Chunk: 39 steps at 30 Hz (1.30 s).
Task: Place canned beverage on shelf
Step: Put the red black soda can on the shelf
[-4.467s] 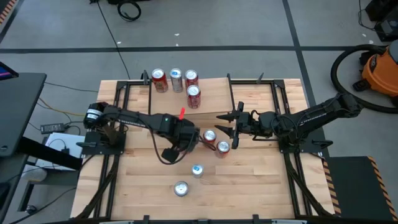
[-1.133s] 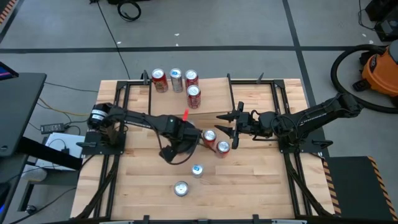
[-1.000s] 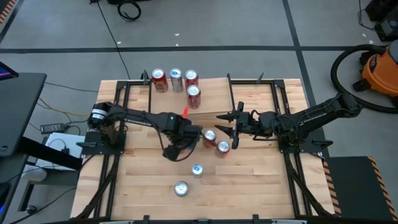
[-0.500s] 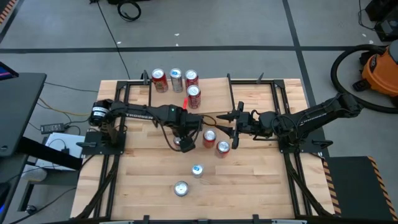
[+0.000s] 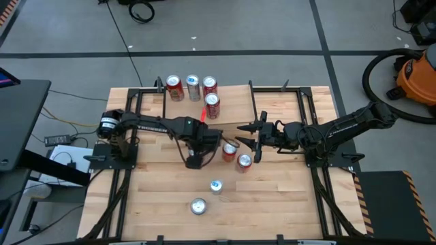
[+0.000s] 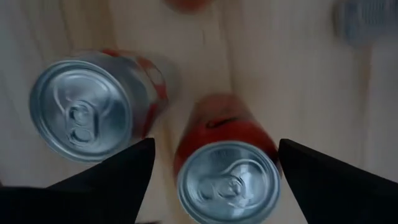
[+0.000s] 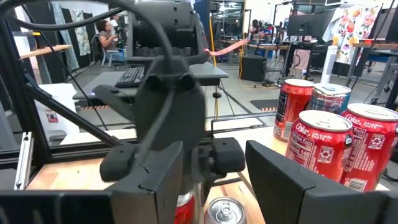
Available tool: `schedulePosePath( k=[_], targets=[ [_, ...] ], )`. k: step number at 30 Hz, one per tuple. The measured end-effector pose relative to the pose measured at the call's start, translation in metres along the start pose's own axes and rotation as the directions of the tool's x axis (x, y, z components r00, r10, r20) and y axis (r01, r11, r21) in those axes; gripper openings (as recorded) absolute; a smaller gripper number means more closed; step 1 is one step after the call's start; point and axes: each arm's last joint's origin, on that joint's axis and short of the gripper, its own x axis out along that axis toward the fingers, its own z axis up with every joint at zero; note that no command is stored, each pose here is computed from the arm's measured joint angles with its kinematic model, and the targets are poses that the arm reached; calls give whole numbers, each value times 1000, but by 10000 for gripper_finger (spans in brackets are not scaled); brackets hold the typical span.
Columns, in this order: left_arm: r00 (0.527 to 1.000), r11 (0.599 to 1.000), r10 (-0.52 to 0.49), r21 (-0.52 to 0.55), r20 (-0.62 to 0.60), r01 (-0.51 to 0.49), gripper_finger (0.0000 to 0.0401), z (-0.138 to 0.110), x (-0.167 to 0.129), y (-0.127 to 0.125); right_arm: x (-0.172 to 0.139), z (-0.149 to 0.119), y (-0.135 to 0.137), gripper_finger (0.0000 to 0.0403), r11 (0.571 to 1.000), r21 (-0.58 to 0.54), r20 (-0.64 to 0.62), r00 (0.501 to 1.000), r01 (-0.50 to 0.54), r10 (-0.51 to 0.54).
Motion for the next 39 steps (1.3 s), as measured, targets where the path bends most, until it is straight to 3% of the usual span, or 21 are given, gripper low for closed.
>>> schedulePosePath(
  k=[3,8,13,17,28,35,39],
  targets=[
    [999,993,28,114,-43,-23,352,-3,0,-4,0,0,0,185,1000,-1,0,1000,0,0],
    [999,979,33,203,-36,-25,352,-2,-1,-11,0,0,0,185,1000,-2,-1,1000,-3,3],
    [999,983,29,184,-27,-23,352,-1,-2,-18,0,0,0,185,1000,-1,-1,1000,-8,8],
    [999,972,29,232,-32,-21,352,-1,-2,-26,0,0,0,185,1000,-1,-1,1000,-7,7],
    [998,902,46,431,-40,-25,352,-1,-11,-45,0,0,0,185,1000,-1,0,1000,-7,7],
    [997,894,71,446,-37,-47,353,0,-11,-46,0,0,0,185,1000,-1,0,1000,-7,7],
    [996,913,75,406,-39,-53,358,0,-11,-44,0,0,0,185,1000,-1,0,1000,-7,7]
  ],
)
